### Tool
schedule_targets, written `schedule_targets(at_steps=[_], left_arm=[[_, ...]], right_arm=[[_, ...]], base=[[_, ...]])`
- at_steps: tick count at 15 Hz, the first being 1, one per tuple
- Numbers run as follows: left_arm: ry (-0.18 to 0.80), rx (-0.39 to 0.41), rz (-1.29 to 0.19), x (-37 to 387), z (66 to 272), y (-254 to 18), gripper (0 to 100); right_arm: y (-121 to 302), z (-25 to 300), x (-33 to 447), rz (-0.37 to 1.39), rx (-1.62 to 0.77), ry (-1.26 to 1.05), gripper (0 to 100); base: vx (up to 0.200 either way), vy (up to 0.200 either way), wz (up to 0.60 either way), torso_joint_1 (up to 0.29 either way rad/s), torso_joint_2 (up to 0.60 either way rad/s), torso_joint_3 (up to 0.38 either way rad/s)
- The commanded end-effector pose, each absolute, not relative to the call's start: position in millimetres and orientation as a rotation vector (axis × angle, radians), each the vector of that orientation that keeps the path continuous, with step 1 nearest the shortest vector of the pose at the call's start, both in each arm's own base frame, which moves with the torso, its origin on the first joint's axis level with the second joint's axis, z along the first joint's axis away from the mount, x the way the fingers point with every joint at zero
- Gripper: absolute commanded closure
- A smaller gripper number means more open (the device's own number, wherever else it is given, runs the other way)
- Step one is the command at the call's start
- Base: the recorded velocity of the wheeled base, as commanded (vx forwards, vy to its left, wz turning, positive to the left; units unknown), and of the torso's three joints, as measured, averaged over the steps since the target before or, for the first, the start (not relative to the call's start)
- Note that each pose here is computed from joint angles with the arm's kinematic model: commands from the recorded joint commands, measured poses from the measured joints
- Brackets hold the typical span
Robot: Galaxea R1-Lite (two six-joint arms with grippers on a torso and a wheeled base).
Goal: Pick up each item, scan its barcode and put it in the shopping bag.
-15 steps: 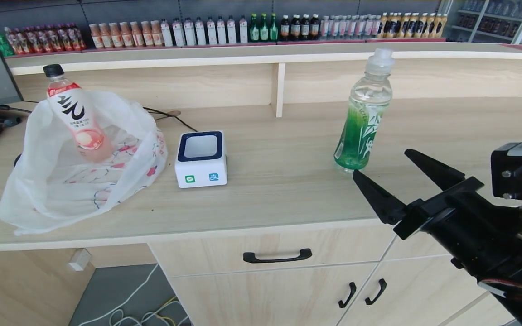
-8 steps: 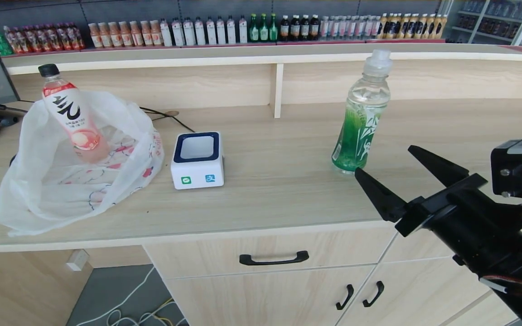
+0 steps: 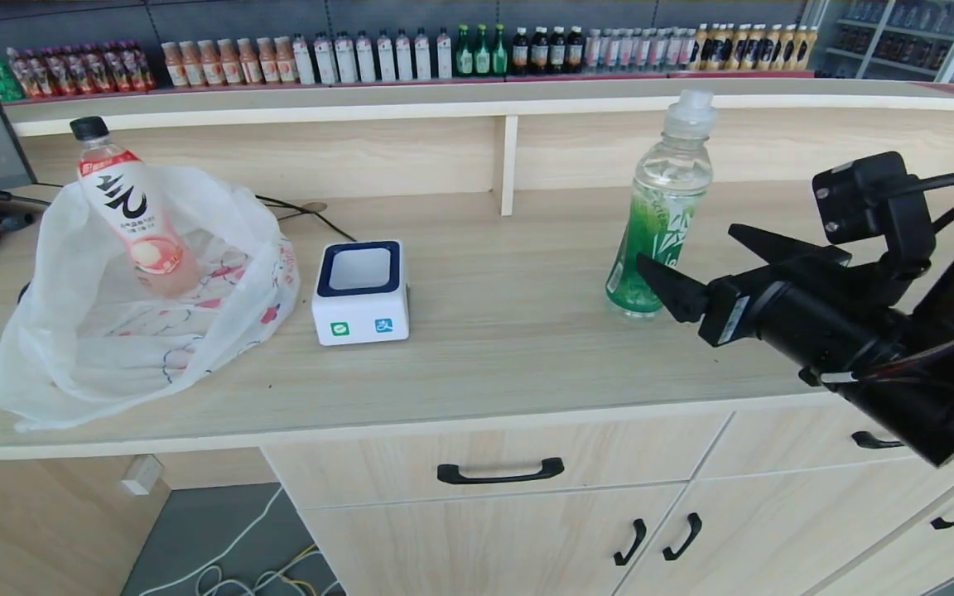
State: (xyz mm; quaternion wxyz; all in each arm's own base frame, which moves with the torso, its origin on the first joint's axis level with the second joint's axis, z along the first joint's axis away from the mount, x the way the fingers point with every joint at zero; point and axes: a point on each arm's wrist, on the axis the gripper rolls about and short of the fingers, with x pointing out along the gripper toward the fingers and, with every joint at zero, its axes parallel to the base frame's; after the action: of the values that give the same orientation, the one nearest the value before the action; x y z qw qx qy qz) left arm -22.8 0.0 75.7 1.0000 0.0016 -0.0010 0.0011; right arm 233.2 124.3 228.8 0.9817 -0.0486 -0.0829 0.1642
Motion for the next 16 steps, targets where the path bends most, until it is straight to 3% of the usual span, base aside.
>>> schedule_targets(at_steps=[1,16], left_arm=[[-0.003,0.003,0.003,-22.8,75.8,0.0,0],[-0.003,0.003,0.003,-22.8,75.8,0.0,0]], right_arm=[[119.6,250.3,246.4,0.293,-0.081,-0.198,0],[128.8,233.8,289.7,0.267,-0.051,-0.134,0]], base=[[0.000,0.000,0.00,0.000,0.00,0.000],[0.000,0.000,0.00,0.000,0.00,0.000]])
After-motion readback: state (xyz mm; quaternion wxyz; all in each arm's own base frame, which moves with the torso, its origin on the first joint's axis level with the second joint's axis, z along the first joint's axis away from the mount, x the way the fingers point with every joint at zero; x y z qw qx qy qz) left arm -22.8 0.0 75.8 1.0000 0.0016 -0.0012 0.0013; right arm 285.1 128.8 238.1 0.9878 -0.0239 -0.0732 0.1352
